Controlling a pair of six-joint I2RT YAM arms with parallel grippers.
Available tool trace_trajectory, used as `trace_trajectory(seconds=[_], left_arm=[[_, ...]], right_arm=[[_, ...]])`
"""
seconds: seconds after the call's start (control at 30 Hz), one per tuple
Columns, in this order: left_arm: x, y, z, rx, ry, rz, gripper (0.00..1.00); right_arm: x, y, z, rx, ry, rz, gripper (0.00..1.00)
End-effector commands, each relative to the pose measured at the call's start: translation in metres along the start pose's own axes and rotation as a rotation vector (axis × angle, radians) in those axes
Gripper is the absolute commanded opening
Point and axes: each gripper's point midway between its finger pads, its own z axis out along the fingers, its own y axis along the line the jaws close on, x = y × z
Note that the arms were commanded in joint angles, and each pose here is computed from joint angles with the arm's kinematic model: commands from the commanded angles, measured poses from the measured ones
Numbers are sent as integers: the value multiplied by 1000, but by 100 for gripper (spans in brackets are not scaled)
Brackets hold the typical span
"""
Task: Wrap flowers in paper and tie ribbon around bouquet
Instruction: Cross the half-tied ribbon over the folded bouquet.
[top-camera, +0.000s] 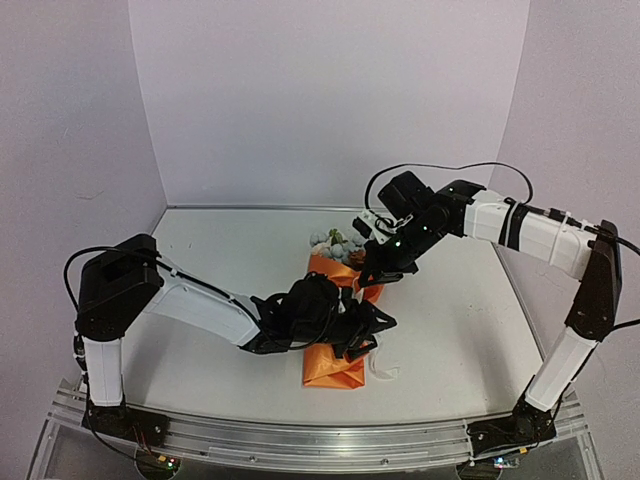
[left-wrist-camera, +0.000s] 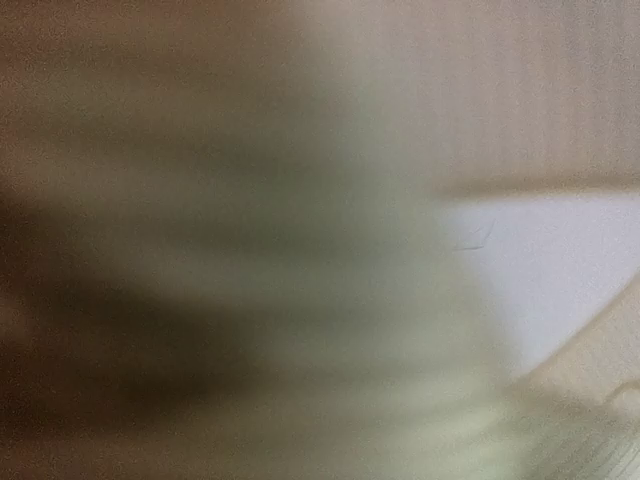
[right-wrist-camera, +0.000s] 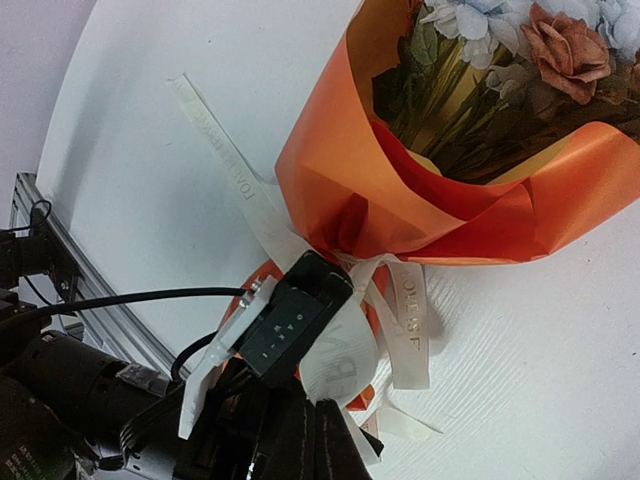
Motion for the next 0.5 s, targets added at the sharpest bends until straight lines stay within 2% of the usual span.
trace_trajectory(seconds=[0.0, 0.2, 0.37, 0.47], left_arm=[[6, -49, -24, 23, -4, 182, 68], [12, -47, -48, -6, 14, 293, 76], [12, -56, -59, -6, 6, 385, 77], [16, -53, -51, -38, 47, 432, 77]], right_arm=[[4, 2, -8, -11, -3, -11, 0], [7, -2, -5, 10, 2, -6, 0], [5, -5, -5, 27, -4, -9, 0], [5, -6, -2, 34, 1, -13, 0]])
